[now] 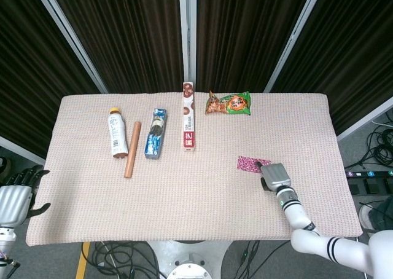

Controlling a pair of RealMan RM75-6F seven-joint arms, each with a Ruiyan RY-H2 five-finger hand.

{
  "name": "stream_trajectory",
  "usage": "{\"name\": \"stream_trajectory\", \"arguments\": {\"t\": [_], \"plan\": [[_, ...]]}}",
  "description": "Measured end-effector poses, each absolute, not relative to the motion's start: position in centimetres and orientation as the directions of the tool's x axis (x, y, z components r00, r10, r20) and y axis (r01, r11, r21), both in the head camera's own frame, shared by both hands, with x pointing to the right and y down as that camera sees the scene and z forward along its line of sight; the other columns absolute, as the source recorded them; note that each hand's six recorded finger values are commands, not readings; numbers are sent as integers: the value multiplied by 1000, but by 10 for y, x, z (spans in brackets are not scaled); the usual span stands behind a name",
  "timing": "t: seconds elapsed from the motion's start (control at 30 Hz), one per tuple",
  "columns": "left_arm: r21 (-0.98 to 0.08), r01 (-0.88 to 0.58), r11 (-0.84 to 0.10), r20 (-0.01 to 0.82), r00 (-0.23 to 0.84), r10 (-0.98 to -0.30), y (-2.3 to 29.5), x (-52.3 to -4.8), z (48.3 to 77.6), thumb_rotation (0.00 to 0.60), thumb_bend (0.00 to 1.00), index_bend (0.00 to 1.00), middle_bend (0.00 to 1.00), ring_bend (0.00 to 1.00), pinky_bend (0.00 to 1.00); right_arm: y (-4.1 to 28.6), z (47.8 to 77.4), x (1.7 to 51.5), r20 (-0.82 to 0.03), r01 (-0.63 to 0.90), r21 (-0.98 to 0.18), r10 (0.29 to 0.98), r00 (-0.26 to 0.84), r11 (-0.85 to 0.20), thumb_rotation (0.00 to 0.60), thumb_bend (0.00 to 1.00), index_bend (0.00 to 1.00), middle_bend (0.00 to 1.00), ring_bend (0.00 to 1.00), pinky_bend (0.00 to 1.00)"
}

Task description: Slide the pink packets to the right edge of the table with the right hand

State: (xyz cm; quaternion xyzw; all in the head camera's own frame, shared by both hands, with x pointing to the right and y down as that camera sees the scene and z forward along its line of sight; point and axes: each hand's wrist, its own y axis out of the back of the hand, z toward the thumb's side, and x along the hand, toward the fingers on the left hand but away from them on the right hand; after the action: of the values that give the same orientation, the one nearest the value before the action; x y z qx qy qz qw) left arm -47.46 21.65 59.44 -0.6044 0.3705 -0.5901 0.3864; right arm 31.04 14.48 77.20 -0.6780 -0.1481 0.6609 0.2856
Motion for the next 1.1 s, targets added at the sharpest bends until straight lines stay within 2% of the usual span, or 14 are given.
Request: {"name": "stream_trajectory", "arguments": {"t": [1.1], "plan": [[-904, 2, -427, 427, 36, -903, 214, -468, 595, 600, 25, 278, 277, 200, 259, 156, 756, 369, -820, -200, -563, 572, 12, -802, 568, 554, 213, 1000, 1000, 1000]]}}
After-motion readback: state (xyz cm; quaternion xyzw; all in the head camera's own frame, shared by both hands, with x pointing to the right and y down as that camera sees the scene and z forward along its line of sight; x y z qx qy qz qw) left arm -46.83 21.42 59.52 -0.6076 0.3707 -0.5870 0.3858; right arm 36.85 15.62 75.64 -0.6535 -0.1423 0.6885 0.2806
